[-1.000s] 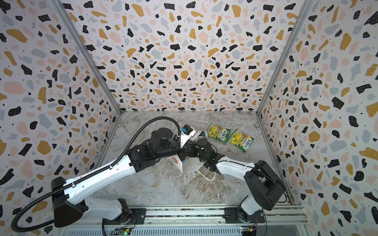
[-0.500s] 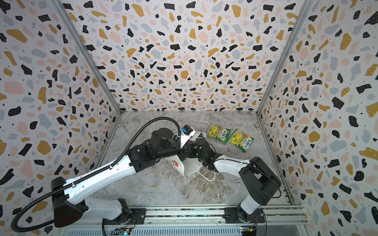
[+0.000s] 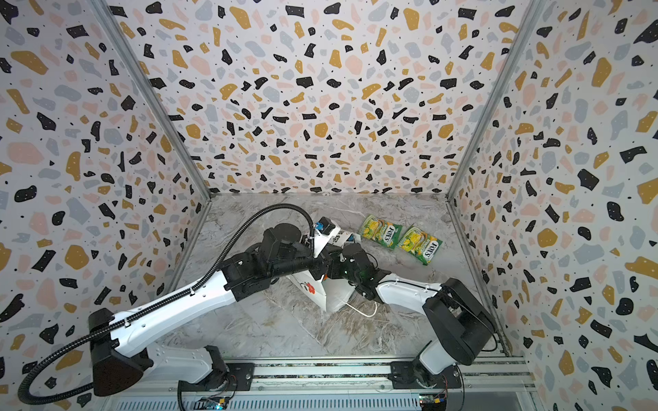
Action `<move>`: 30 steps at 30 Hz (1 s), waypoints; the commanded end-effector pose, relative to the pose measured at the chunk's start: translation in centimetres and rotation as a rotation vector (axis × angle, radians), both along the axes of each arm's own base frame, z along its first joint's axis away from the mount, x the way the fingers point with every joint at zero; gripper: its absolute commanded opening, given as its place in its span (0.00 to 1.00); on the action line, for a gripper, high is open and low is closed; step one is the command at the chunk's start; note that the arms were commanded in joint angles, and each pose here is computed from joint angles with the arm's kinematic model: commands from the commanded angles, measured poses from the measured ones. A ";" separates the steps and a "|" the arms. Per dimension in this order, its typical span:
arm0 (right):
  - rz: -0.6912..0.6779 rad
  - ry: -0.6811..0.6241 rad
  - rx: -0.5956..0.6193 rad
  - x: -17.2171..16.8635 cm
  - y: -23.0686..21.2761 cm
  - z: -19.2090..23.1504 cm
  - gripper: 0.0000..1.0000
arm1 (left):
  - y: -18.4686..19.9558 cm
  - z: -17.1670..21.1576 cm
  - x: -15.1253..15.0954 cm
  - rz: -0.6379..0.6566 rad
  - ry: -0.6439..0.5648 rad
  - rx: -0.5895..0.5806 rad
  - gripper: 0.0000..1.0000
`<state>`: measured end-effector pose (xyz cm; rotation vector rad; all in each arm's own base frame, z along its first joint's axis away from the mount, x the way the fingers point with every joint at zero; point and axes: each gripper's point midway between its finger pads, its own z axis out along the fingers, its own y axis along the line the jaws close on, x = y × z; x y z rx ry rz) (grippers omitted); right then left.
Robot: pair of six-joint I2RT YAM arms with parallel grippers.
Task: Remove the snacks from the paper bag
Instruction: 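Lift the mango tea packet up out of the bag with the right gripper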
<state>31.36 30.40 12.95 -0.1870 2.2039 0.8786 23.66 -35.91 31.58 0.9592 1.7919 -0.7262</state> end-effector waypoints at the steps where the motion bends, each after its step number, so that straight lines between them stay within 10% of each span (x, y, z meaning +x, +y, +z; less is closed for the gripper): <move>1: 0.031 -0.042 0.033 -0.7 0.1 2.2 0.00 | 0.7 2.6 0.3 0.037 -0.070 -0.046 0.00; 30: 0.140 -0.211 0.049 -6.6 -5.6 11.6 0.00 | 4.3 3.9 3.1 0.277 -0.129 -0.067 0.00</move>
